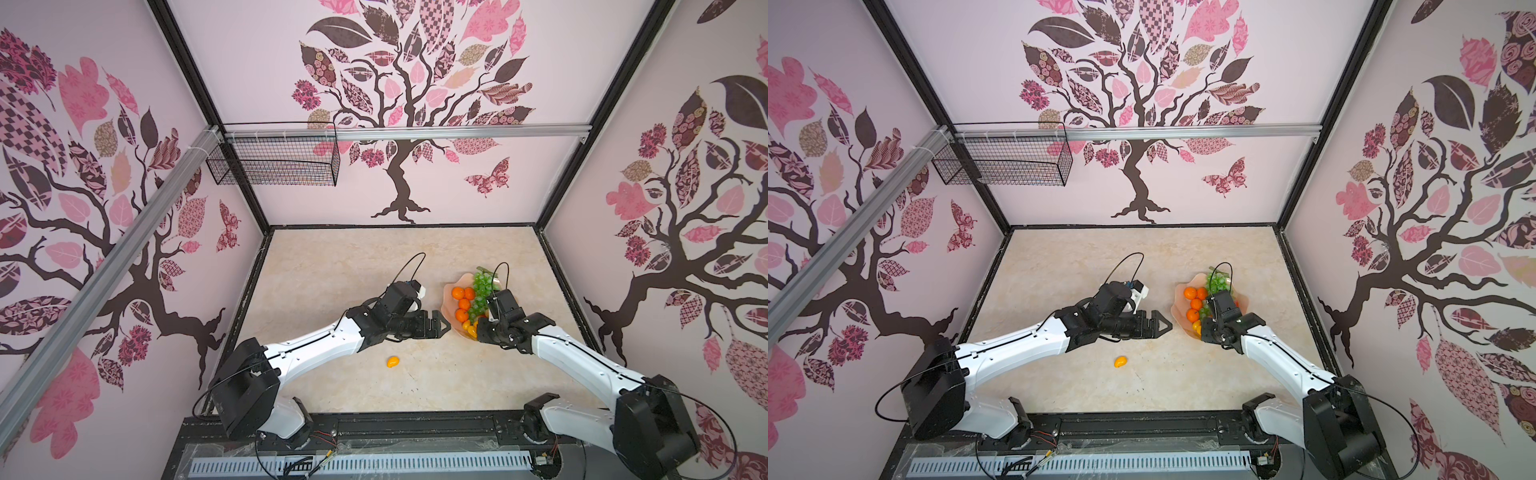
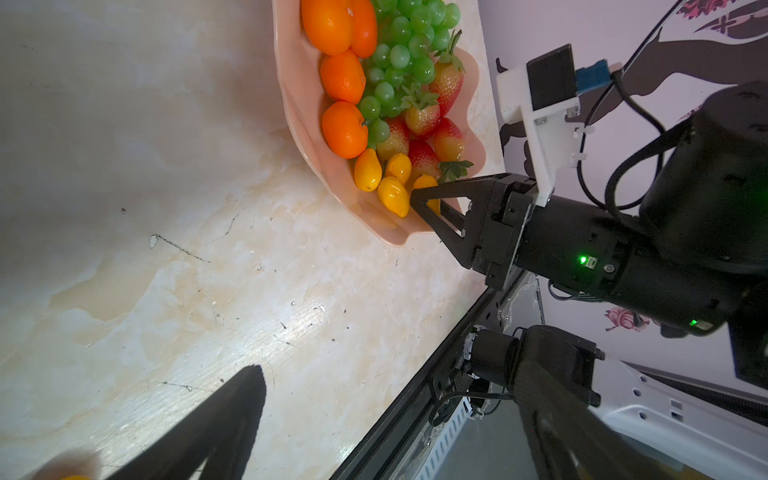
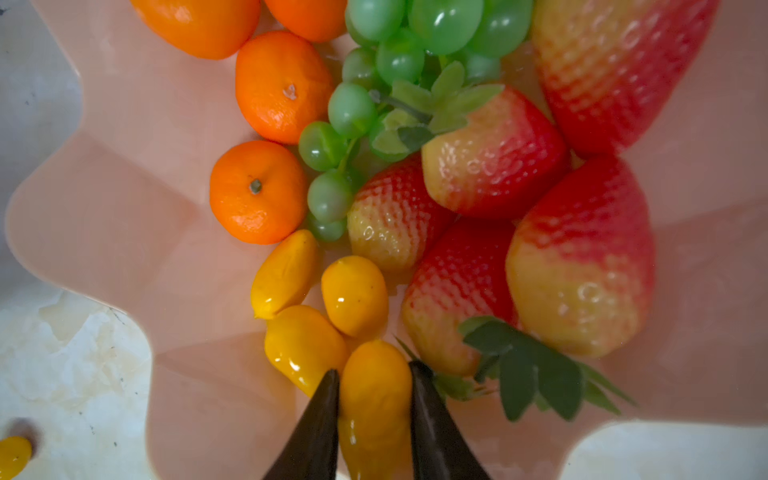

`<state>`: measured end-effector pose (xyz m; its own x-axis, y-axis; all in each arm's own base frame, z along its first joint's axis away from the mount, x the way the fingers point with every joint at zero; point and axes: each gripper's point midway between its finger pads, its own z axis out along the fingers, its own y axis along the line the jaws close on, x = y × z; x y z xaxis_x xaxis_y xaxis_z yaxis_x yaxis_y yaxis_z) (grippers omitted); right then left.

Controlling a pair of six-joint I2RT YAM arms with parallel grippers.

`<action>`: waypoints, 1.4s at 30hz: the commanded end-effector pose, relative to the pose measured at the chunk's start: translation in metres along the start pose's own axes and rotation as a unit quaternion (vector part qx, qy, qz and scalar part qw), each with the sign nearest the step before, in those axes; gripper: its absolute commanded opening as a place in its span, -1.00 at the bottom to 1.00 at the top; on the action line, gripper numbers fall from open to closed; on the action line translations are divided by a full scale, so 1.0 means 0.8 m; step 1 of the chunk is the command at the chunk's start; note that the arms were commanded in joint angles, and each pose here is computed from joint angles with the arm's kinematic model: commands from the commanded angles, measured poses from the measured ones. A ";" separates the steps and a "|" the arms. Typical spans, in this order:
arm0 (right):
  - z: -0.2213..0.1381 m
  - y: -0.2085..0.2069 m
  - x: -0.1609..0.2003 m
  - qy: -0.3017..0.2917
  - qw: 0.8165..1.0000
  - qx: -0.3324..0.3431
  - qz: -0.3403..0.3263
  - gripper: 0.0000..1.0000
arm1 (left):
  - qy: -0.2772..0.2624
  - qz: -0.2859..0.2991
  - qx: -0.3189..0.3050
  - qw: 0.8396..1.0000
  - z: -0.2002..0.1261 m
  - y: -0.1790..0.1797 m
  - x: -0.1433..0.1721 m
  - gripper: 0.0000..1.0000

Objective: Arrange fruit in a fruit bowl
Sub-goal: Place the fruit in the fruit bowl, then pick up the fruit from the bottom-center of the table.

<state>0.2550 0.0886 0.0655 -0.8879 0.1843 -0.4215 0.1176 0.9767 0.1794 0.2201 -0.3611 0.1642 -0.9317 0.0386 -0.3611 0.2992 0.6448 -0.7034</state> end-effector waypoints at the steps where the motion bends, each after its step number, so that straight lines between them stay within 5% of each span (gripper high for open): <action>1: -0.005 0.001 -0.015 -0.013 1.000 0.004 -0.001 -0.33 | -0.007 0.018 0.014 1.000 -0.004 -0.021 -0.012 0.96; 10: -0.019 0.005 -0.026 -0.030 1.000 -0.002 -0.006 -0.22 | -0.025 0.025 0.005 0.999 -0.014 -0.021 -0.018 0.96; 23: -0.082 0.096 -0.058 -0.132 0.974 -0.159 -0.094 -0.09 | -0.122 -0.005 -0.042 0.992 -0.097 0.027 -0.042 0.96; 34: -0.088 0.215 0.004 -0.139 0.903 -0.290 -0.284 -0.03 | -0.155 -0.059 -0.085 0.982 -0.161 0.088 -0.020 0.96; 42: -0.097 0.262 0.042 -0.170 0.822 -0.361 -0.406 -0.02 | -0.170 -0.105 -0.102 0.974 -0.195 0.123 0.002 0.96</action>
<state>0.2215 0.2732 0.1495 -0.4934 -0.3157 -0.8105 -0.7577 0.6136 0.2223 0.2254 -0.1929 0.2098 -0.8162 -0.3296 -0.4745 0.0940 0.7345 -0.6721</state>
